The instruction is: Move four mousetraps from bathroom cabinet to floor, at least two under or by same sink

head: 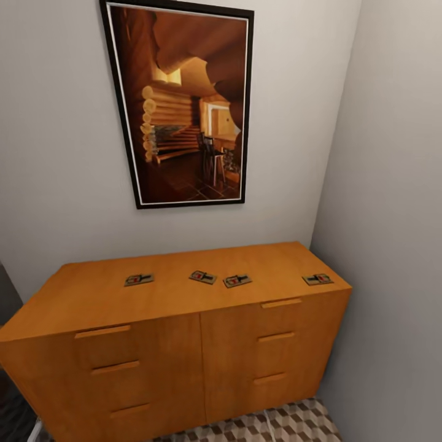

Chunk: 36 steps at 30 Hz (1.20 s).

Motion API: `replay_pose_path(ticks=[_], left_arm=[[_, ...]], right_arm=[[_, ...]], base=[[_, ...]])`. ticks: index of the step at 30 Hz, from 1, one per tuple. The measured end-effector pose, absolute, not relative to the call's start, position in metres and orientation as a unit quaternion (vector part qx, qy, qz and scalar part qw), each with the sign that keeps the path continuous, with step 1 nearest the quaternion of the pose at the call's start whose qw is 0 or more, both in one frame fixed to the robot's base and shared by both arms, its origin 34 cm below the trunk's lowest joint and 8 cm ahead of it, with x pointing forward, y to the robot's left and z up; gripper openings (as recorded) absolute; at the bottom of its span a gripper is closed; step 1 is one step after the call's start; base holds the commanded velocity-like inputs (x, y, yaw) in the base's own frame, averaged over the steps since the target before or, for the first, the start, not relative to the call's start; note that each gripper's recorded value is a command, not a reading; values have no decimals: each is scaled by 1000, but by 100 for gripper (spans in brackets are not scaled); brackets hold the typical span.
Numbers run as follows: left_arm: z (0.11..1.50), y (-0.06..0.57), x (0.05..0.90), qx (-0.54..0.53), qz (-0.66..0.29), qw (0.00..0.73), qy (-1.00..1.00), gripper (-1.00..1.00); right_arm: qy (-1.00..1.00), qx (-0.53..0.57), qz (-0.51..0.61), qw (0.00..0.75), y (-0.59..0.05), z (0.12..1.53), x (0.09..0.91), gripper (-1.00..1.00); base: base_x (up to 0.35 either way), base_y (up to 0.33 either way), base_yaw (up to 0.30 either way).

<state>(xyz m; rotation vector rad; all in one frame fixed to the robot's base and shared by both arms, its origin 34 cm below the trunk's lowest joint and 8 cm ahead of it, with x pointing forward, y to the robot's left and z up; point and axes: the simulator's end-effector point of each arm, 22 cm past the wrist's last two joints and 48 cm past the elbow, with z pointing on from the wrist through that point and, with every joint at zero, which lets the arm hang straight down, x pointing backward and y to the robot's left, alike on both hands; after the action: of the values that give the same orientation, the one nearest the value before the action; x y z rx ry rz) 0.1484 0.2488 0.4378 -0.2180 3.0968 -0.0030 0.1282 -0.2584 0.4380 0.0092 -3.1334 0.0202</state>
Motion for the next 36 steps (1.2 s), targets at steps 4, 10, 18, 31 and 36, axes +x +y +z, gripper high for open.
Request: replay_pose_path(ticks=[4,10,18,31,36], left_arm=[[438,249,148,-70,-1,19,997,100],[438,249,148,-70,-1,19,997,100],[438,249,148,-70,-1,18,997,100],[438,248,148,-70,-1,18,997,100],[438,249,148,-70,-1,18,997,100]], right_arm=[[-1000,3,6,4,-258,438,128,100],[-1000,3,6,5,-258,438,128,100],[-1000,3,5,5,-256,438,128,100],[-1000,3,6,5,-257,438,128,100],[-1000,3,6,5,-257,438,128,100]], base=[[239,-180,0],[210,-153,0],[78,-51,0],[12,-8,0],[1,-1,0]])
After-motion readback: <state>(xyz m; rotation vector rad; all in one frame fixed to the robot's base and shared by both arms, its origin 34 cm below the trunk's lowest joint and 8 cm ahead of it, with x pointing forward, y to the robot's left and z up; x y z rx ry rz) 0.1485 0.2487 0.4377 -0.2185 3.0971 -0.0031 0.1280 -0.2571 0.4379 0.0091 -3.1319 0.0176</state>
